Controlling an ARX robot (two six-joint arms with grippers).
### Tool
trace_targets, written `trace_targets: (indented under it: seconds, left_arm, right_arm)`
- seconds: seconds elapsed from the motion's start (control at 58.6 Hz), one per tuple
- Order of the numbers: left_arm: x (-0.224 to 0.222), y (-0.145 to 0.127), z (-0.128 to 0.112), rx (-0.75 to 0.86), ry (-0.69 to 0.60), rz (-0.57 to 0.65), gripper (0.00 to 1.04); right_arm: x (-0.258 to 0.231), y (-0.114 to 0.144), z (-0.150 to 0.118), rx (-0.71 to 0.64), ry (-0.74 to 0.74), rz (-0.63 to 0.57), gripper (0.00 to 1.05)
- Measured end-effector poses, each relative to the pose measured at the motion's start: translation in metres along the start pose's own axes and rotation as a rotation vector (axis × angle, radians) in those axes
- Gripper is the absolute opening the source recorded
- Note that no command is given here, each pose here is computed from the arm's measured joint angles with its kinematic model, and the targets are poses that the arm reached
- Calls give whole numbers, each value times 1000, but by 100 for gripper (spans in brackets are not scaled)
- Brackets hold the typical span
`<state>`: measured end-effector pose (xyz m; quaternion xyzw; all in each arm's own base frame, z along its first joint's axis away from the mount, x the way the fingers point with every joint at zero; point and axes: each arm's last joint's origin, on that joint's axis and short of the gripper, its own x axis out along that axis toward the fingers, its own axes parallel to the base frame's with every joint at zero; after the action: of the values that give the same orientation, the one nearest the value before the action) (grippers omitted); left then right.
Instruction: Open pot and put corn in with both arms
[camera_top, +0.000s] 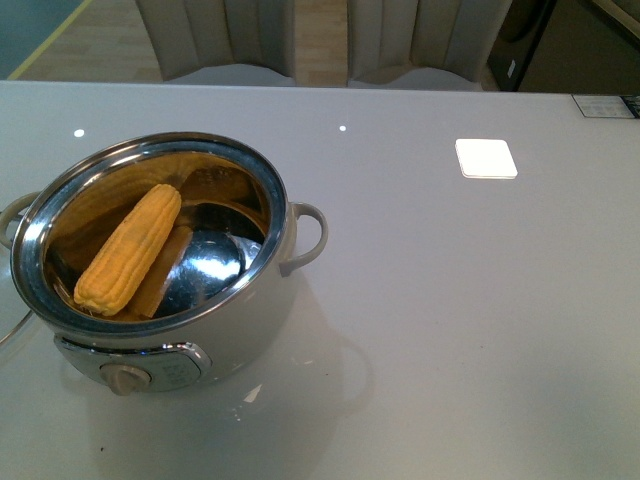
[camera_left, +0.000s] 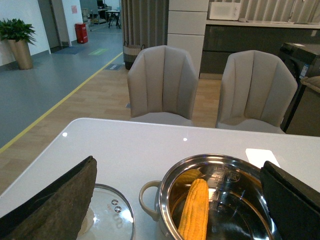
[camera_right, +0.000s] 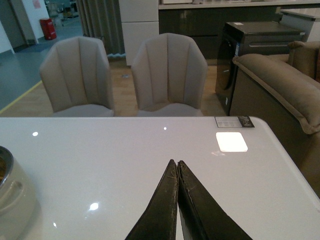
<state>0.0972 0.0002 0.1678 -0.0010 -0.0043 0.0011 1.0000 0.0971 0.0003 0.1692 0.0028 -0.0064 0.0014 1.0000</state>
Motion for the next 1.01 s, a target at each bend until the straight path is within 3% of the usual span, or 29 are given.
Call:
trace_targets:
  seconds: [0.375,0.614,0.785,0.836,1.007]
  left_arm:
    - [0,0,0,0,0,0,98]
    - [0,0,0,0,0,0,98]
    - [0,0,0,0,0,0,98]
    - [0,0,0,0,0,0,98]
    - [0,0,0,0,0,0,98]
  right_arm:
    - [0,0,0,-2,0,0,3]
    - [0,0,0,-2,0,0,61]
    - [0,0,0,-2,0,0,92]
    - [0,0,0,-1,0,0,97]
    - [0,0,0,-1,0,0,96]
